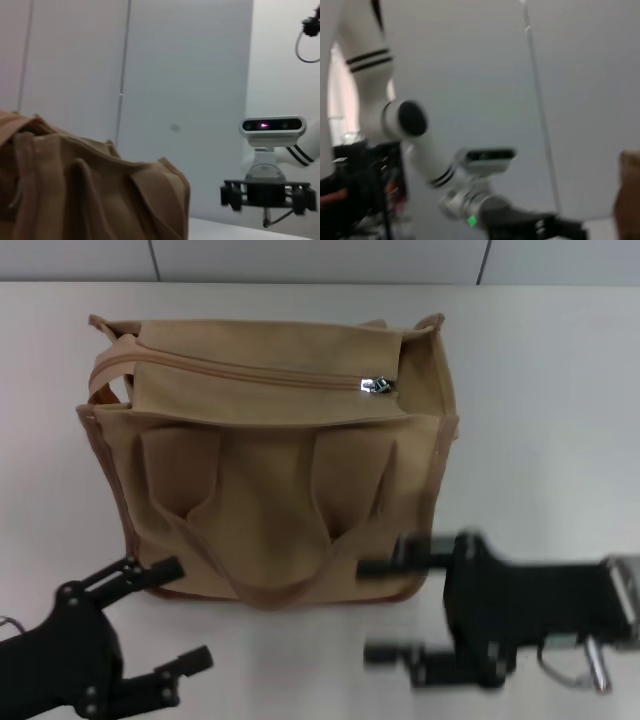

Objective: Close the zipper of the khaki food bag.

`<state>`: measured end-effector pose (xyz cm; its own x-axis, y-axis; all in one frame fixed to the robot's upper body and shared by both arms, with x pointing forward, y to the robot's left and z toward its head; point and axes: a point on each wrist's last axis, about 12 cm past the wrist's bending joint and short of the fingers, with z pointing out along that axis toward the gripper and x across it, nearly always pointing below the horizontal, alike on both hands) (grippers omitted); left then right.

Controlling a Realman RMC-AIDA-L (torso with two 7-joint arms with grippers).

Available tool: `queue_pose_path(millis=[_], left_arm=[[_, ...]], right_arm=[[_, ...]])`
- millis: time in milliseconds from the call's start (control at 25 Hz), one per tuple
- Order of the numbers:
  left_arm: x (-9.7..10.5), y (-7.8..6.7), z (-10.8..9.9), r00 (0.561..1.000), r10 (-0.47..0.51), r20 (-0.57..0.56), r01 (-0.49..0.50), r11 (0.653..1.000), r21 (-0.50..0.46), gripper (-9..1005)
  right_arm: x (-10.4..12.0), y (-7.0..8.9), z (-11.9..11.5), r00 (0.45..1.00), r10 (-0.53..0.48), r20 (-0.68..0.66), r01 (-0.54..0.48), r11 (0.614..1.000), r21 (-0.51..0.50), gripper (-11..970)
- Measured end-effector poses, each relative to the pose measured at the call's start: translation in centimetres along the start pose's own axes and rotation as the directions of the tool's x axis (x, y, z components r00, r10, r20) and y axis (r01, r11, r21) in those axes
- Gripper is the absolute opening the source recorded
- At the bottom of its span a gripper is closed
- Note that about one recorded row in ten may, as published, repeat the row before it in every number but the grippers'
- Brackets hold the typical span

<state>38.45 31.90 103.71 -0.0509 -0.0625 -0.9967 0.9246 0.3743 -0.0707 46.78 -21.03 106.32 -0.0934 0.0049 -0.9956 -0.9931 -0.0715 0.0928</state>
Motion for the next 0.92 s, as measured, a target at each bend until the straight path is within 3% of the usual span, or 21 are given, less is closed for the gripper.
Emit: queue_pose_path(millis=[360,920], left_arm=[[0.2,1.4,1.8,0.996,0.009,-0.086,-0.002,0.996,0.084,832],[1.0,1.1,2.9,0.992,-0.001,-0.122,0.015,0.993,0.117,832]], right_arm=[[1.7,1.1,-0.3,0.998,0.039,-0.055,-0.038,0.999,0.024,636],[2.3,0.9,-0.5,0.996,0.034,-0.083,-0.028,0.997,0.074,636]])
